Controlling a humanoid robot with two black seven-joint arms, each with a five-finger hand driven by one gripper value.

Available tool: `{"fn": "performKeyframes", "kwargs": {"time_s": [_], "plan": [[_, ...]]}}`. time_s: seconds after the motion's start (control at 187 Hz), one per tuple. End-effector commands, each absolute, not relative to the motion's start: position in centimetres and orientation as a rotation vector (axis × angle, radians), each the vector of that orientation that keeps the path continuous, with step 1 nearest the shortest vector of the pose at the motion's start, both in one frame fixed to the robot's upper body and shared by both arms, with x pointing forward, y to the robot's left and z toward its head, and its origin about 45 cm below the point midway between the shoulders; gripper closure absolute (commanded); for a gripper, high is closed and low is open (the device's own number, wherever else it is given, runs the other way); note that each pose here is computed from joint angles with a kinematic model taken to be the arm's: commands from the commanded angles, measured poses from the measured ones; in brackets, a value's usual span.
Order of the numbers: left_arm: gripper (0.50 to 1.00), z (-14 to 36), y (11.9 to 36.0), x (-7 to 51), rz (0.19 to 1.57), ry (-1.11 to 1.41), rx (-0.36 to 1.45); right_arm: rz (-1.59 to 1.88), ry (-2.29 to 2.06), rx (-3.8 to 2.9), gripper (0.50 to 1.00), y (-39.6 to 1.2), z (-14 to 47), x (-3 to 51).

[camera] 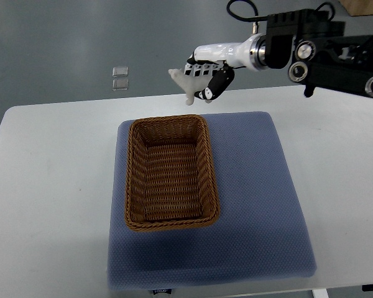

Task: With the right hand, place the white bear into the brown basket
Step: 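Carry the figurine over the wicker basket and release it inside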

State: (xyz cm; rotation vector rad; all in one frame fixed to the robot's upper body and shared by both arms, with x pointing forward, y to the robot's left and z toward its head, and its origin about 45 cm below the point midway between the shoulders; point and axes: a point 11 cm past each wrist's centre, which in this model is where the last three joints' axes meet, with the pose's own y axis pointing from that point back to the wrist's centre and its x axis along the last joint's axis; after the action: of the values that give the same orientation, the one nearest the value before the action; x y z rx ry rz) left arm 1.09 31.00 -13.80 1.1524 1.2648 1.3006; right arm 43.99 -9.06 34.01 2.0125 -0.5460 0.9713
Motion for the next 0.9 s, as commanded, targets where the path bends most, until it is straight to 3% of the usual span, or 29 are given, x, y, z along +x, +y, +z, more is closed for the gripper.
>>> {"fn": "performKeyframes", "kwargs": {"time_s": [0.0, 0.224, 0.475, 0.854, 0.897], "plan": [[0.500, -13.8, 31.0, 1.1, 1.300, 1.266, 1.153, 0.978, -0.505, 2.061, 1.000, -5.4, 31.5, 43.1], [0.500, -13.8, 31.1, 1.1, 1.304, 1.264, 1.153, 0.916, -0.432, 2.096, 1.000, -2.1, 26.8, 41.6], [0.500, -13.8, 31.1, 1.1, 1.303, 1.266, 1.154, 0.862, -0.411, 2.095, 1.000, -1.8, 22.2, 40.3], [0.500, -13.8, 31.1, 1.2, 1.303, 1.264, 1.153, 0.865, -0.392, 2.057, 1.000, -2.4, 20.1, 40.1], [0.500, -13.8, 31.1, 1.1, 1.303, 1.266, 1.154, 0.861, -0.392, 2.054, 0.946, -2.5, 20.0, 40.1]]}}
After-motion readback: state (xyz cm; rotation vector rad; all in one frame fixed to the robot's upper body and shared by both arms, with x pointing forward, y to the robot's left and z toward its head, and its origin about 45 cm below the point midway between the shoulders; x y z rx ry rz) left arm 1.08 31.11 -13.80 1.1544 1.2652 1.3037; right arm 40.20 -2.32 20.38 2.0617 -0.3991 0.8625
